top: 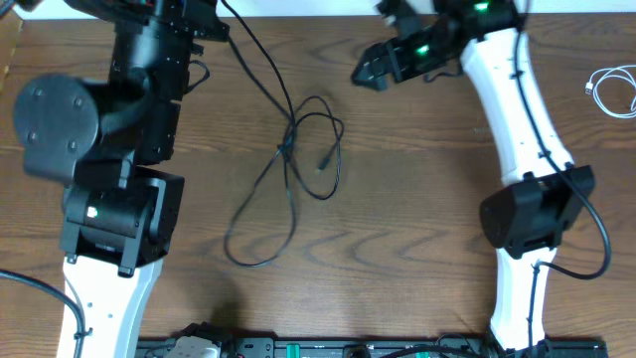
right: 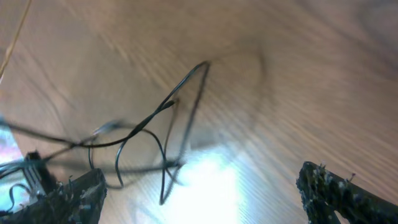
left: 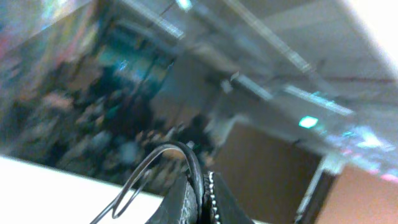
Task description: Untangle cables
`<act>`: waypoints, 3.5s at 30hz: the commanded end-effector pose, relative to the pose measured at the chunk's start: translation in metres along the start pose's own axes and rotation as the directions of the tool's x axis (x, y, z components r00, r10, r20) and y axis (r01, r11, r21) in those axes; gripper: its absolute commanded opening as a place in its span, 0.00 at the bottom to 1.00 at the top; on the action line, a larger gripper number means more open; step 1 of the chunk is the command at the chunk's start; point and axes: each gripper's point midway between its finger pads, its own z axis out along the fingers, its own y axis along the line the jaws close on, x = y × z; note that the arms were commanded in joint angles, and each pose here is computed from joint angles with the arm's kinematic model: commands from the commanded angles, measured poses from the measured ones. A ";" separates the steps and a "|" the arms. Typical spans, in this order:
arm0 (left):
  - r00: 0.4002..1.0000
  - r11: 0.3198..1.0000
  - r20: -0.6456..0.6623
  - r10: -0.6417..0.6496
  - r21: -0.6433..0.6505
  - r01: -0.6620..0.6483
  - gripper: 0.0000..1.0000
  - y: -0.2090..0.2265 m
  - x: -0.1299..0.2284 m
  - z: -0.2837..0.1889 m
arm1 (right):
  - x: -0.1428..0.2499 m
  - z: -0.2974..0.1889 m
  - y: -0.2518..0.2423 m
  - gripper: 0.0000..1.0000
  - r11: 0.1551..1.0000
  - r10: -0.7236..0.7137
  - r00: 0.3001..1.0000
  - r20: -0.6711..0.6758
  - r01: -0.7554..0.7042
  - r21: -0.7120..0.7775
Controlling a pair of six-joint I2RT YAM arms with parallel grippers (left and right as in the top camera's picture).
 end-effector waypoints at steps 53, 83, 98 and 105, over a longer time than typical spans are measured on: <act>0.980 0.904 -0.084 0.178 -0.380 -0.197 0.07 0.137 -0.045 -0.031 | 0.070 0.299 0.020 0.01 0.943 -0.073 0.984 -0.165 0.122 0.308; 0.967 0.830 -0.248 0.060 -0.526 -0.187 0.07 0.179 0.002 -0.049 | 0.097 0.016 -0.225 0.08 0.874 0.438 0.890 -0.128 -0.388 0.293; 0.984 0.964 -0.177 -0.031 -0.265 -0.017 0.07 0.118 -0.010 -0.024 | -0.026 -0.022 -0.036 0.99 0.985 -0.146 0.985 0.095 0.135 0.111; 0.983 0.978 -0.170 -0.067 -0.207 0.031 0.07 0.104 -0.013 -0.022 | -0.026 0.051 0.048 0.99 0.952 -0.304 0.951 0.056 0.305 -0.018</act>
